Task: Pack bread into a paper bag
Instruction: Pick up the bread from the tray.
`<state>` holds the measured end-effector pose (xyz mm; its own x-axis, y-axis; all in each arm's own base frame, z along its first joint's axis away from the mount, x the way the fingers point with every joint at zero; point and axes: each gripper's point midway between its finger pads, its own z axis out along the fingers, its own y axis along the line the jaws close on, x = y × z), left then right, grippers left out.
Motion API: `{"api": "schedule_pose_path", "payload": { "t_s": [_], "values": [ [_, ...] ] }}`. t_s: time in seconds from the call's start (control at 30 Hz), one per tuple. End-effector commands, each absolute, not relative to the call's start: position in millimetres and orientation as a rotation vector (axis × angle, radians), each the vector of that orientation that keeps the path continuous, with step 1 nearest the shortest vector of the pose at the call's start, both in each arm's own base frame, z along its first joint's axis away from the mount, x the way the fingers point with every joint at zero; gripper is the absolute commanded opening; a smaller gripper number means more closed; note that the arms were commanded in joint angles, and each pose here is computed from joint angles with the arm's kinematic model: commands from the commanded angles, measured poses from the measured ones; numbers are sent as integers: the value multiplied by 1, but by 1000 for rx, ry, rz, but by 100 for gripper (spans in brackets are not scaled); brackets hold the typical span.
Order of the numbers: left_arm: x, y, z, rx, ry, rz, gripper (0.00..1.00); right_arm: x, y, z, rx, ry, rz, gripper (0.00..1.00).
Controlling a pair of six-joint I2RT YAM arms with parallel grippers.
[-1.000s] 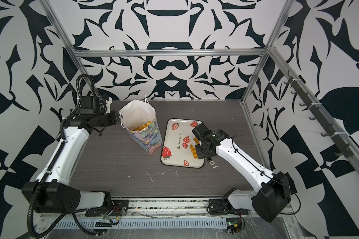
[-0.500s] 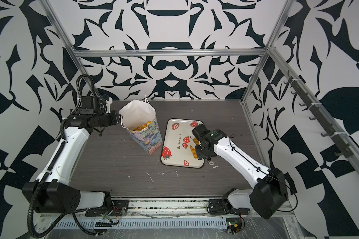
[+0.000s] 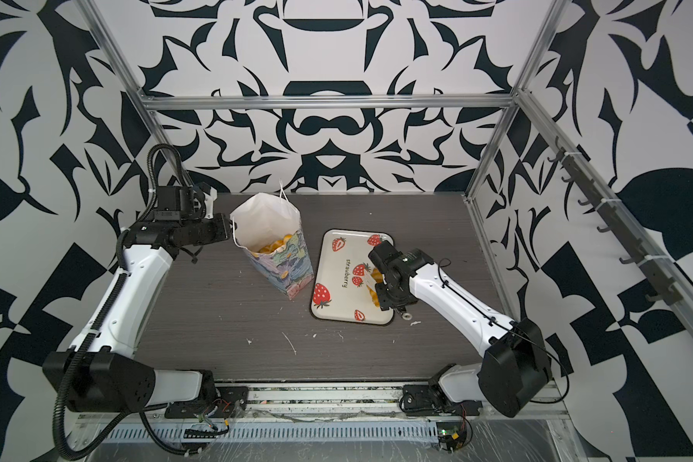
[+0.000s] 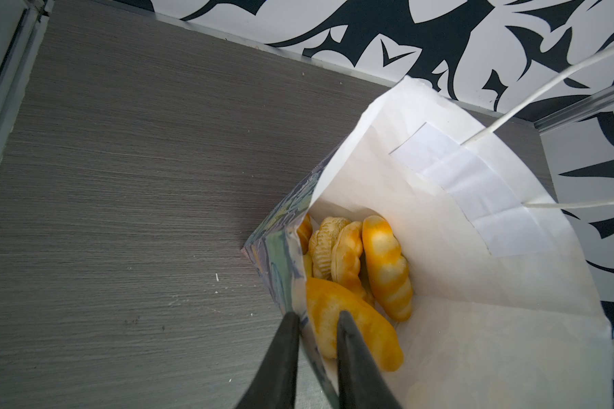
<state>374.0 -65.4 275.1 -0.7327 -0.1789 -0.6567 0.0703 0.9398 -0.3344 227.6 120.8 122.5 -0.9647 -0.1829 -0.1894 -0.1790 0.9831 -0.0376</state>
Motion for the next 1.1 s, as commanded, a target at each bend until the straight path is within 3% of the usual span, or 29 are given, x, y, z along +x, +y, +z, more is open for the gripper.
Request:
{"api": "schedule_pose_path", "payload": {
  "t_s": [0.0, 0.87, 1.07],
  "values": [
    [372, -65, 263, -80, 2384, -439, 24, 229, 121, 125, -257, 2929, -24, 54],
    [372, -63, 261, -84, 2384, -443, 23, 229, 126, 116, -290, 2982, -29, 55],
    [373, -63, 260, -87, 2386, -445, 24, 234, 128, 121, -298, 2963, -27, 51]
  ]
}}
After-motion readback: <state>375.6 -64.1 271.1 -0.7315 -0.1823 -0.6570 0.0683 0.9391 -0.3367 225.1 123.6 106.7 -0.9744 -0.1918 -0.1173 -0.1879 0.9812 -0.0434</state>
